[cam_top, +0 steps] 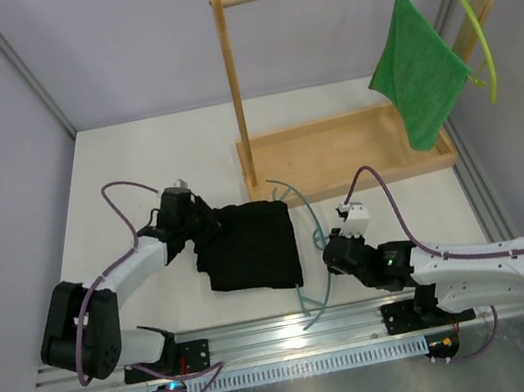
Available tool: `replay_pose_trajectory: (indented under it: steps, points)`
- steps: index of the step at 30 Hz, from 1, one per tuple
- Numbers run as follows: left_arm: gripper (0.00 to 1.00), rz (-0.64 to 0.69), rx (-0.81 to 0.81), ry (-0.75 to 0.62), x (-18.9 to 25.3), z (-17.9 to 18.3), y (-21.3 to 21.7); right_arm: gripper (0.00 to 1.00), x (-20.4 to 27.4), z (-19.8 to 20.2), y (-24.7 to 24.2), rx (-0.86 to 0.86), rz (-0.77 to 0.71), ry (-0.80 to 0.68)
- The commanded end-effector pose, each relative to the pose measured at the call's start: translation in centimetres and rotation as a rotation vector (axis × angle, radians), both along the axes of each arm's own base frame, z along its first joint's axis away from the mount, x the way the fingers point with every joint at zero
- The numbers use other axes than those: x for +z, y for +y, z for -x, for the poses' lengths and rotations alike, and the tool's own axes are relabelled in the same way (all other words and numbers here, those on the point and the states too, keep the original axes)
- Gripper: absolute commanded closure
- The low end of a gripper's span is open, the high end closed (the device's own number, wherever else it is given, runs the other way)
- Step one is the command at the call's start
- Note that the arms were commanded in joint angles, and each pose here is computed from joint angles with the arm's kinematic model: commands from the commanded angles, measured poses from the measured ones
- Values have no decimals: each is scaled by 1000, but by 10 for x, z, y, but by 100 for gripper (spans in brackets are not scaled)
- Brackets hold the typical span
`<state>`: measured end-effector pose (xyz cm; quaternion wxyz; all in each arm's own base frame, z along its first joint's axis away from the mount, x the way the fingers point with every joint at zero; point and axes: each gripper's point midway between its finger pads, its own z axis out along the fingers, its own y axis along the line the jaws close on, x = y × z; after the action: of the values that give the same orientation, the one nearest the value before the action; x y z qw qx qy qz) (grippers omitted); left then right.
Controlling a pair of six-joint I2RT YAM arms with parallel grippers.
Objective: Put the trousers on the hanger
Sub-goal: Place trousers on hanger
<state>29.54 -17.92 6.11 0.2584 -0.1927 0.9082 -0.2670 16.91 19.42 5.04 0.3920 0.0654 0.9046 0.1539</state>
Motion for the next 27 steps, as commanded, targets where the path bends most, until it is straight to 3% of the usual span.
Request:
replay_pose_trajectory:
  steps: [1, 2, 5, 9, 13, 15, 20, 27]
  points:
    - [64, -209, 50, -51, 23, -1, 40, 77, 2, 0, 4, 36, 7, -8]
    - [63, -250, 36, -11, 26, 11, 46, 68, 2, 1, 5, 39, -2, -5]
    - [61, -315, 7, -59, 61, 20, 53, 56, 3, 5, 8, 45, -42, 12]
    - [60, -369, -92, -92, 75, 50, 41, 46, 1, 13, 13, 77, -117, 27]
    - [62, -221, -218, -68, 56, 89, 10, 46, 2, 18, 22, 118, -198, 27]
    - [64, -164, -193, -69, 46, 93, 6, 46, -2, 18, 21, 127, -204, 25]
    - [69, -308, -71, 64, -16, 112, 45, 46, -6, 16, 26, 149, -277, -1]
    - [71, -329, -61, 131, -34, 110, 42, 46, -11, 19, 28, 225, -402, -63]
